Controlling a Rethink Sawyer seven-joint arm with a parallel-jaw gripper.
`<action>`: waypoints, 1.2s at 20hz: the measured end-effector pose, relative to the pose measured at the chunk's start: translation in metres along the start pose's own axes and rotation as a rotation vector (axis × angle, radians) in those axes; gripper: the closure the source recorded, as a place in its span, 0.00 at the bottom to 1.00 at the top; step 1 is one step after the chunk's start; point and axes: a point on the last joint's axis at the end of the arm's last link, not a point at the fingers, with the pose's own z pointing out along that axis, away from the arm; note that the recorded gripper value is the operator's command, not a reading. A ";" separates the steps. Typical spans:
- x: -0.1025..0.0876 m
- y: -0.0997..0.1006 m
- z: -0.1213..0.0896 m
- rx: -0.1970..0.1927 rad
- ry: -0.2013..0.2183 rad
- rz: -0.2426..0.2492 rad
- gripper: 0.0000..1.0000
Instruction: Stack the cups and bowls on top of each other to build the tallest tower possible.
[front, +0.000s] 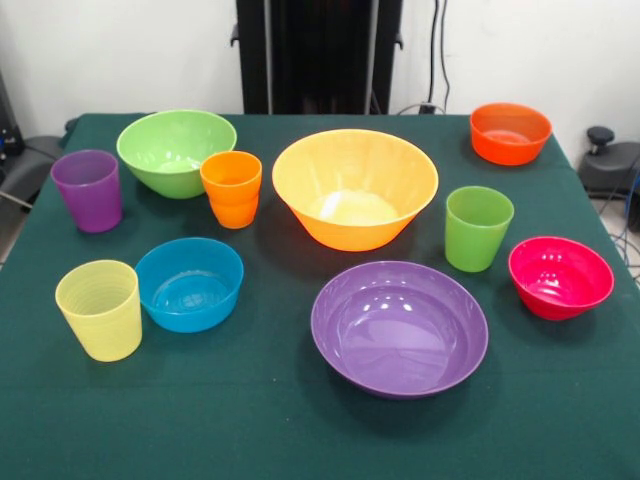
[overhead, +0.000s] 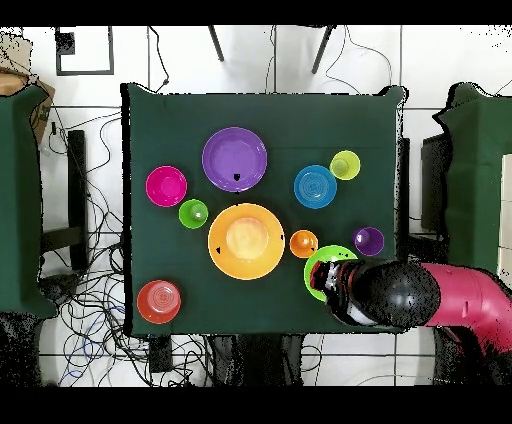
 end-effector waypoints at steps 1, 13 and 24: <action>0.000 0.002 0.000 0.000 0.000 -0.005 0.00; 0.009 0.012 0.041 0.034 0.039 -0.127 0.00; 0.015 0.015 0.094 0.018 0.027 -0.222 0.00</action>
